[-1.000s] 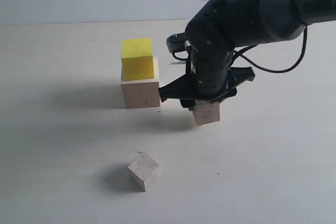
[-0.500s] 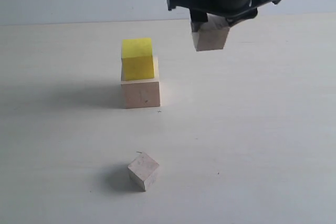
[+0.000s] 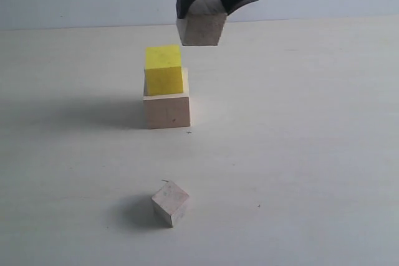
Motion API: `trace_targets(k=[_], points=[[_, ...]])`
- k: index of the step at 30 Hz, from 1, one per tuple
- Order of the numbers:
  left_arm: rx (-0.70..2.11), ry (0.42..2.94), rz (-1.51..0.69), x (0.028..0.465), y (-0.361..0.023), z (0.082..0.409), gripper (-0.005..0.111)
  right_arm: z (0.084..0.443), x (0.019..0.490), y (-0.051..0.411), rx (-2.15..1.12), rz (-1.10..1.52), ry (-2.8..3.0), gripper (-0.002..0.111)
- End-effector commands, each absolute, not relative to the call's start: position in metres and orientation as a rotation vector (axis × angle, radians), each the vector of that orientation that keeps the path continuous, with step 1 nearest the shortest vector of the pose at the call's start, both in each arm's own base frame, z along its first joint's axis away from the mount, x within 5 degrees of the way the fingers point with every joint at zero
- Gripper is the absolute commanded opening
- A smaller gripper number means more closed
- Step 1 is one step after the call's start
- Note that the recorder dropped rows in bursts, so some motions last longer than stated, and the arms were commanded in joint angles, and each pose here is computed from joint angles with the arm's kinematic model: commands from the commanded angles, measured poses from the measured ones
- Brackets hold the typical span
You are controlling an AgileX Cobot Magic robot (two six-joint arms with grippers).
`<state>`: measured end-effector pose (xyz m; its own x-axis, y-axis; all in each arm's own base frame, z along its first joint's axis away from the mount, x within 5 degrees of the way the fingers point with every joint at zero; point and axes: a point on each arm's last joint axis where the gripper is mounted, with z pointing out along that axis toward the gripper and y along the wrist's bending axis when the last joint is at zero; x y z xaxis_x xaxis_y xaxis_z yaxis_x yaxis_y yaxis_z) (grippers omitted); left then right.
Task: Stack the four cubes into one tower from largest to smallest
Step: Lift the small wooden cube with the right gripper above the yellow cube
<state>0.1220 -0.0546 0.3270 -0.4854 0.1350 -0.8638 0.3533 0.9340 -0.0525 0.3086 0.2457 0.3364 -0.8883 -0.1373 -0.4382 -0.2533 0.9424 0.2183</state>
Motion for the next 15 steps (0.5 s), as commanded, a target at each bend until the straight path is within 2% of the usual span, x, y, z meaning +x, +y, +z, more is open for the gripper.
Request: trace_targets(k=[1, 8, 15], points=[[0.346, 2.069, -0.290, 0.121, -0.055, 0.328, 0.000, 0.344, 0.312, 0.259, -0.275, 0.347, 2.678, 0.000], [0.342, 2.075, -0.298, 0.120, -0.055, 0.327, 0.000, 0.331, 0.332, 0.277, -0.223, 0.311, 2.731, 0.000], [0.342, 2.075, -0.298, 0.120, -0.055, 0.327, 0.000, 0.312, 0.333, 0.308, -0.312, 0.257, 2.718, 0.000]])
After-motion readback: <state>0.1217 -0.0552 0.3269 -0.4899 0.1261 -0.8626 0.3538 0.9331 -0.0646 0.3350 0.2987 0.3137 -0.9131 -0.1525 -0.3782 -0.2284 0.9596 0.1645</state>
